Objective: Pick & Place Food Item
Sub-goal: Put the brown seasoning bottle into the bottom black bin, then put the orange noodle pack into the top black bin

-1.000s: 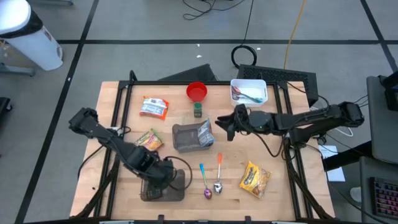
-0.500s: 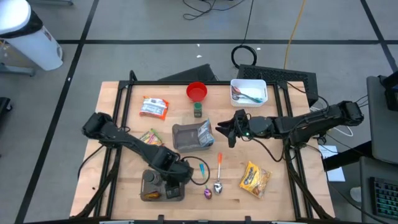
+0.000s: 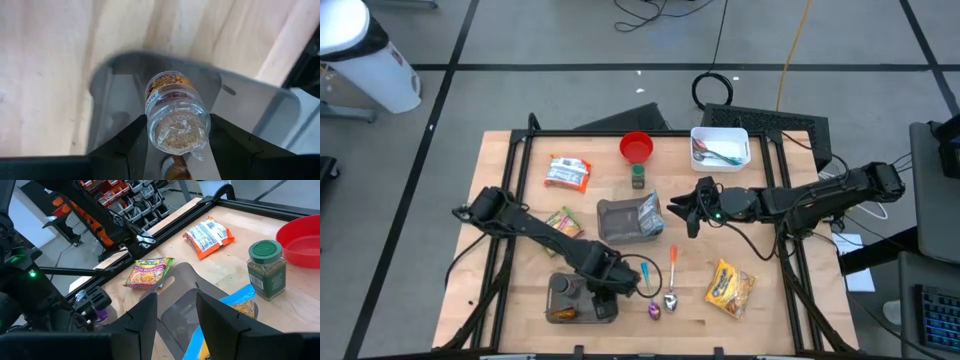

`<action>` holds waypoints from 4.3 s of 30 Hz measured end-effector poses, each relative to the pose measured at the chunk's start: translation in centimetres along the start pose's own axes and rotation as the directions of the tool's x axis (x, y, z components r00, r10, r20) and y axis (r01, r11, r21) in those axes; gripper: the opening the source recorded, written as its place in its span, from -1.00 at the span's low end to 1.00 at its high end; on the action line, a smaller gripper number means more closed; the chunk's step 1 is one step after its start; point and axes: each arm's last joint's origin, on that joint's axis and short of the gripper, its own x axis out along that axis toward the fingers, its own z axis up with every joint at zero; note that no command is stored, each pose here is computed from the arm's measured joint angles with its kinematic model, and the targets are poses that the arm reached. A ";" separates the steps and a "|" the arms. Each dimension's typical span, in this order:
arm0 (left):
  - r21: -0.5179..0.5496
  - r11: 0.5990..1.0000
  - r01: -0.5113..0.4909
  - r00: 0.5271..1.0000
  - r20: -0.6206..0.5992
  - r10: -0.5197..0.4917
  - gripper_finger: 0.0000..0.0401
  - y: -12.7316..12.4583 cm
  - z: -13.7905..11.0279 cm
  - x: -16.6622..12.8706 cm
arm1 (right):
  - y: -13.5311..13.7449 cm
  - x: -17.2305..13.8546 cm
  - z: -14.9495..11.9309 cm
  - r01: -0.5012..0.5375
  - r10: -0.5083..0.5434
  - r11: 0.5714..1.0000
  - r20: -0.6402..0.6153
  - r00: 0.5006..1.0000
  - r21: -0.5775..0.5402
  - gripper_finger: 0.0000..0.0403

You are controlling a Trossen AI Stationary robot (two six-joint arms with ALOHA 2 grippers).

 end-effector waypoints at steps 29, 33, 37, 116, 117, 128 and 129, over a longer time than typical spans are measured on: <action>0.027 0.998 -0.050 0.999 -0.009 0.050 -0.09 3.1 1.4 0.7 | -0.1 0.0 -0.2 0.011 -0.011 1.000 -0.016 1.000 -0.007 -0.36; 0.045 0.999 -0.024 0.999 0.026 0.023 -0.09 2.9 1.7 0.7 | -0.1 0.0 -0.1 0.011 -0.012 1.000 -0.016 1.000 -0.011 -0.36; 0.047 0.999 -0.012 0.999 0.045 0.010 -0.09 2.7 1.9 0.7 | -0.1 0.0 -0.1 0.011 -0.012 1.000 -0.016 1.000 -0.011 -0.36; -0.223 0.973 -0.061 0.667 0.716 0.206 0.21 6.2 -12.2 -9.3 | -5.1 -0.9 -5.9 -0.070 0.009 0.923 0.162 0.987 0.377 -0.36; -0.204 0.978 -0.042 0.671 0.719 0.179 0.21 6.6 -12.3 -8.8 | -5.3 -1.0 -6.1 -0.079 0.010 0.918 0.175 0.984 0.389 -0.36; -0.156 0.976 0.153 0.503 0.862 0.059 0.21 13.0 -14.6 -10.0 | -5.6 -1.1 -6.0 -0.080 -0.019 0.900 0.222 0.975 0.429 -0.35; -0.168 0.972 0.165 0.486 0.872 0.069 0.21 13.6 -14.7 -10.4 | -5.7 -1.1 -6.0 -0.075 -0.023 0.906 0.225 0.974 0.417 -0.35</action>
